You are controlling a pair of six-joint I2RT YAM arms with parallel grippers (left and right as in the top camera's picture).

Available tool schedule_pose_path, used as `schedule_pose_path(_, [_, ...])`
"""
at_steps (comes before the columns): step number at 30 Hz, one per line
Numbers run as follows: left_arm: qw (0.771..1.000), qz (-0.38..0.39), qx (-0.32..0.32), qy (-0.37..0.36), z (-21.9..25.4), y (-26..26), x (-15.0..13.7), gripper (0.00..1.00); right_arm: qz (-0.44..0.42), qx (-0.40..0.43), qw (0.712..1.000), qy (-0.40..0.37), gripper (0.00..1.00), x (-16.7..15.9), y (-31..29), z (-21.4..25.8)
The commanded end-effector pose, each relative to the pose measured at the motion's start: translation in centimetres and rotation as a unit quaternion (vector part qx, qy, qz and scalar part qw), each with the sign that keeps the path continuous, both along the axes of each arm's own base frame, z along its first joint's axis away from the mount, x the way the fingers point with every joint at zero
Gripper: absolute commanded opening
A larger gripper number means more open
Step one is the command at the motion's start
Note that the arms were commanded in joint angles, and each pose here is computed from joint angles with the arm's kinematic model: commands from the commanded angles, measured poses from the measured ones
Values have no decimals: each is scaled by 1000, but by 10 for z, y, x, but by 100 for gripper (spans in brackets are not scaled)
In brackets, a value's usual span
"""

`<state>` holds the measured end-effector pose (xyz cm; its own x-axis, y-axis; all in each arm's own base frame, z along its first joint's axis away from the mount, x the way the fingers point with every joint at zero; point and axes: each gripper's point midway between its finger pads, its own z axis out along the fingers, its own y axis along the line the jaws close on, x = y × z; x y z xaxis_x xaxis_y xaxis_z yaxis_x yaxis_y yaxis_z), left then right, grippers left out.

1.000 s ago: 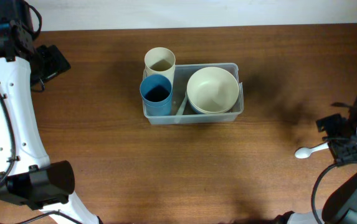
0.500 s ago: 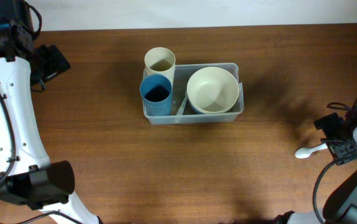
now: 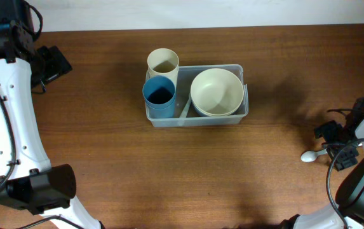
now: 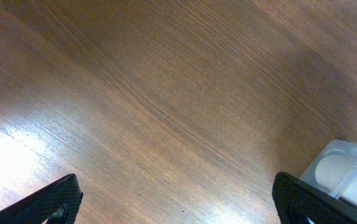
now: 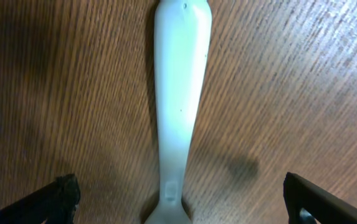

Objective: Pack container
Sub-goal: 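Lower the right gripper onto the white spoon handle and grasp it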

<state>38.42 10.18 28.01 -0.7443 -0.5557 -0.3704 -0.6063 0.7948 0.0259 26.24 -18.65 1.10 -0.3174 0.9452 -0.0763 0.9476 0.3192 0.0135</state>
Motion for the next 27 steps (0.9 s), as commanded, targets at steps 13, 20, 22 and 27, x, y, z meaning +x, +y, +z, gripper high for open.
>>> schedule_pose_path(13, [1000, -1, 5, -4, 4, 2, -1, 100, -1, -2, 1000, 23, 99, -6, -3, -17])
schedule_pose_path(20, [1000, -1, 5, -4, 4, 2, -1, 100, -1, -5, 1000, 18, 99, -4, -5, -17])
schedule_pose_path(22, [1000, -1, 6, -4, 4, 2, -1, 99, -1, -6, 1000, 17, 99, -3, -5, -17])
schedule_pose_path(27, [1000, -1, 6, -4, 4, 2, -1, 100, -1, -7, 1000, 14, 75, -2, -6, -17])
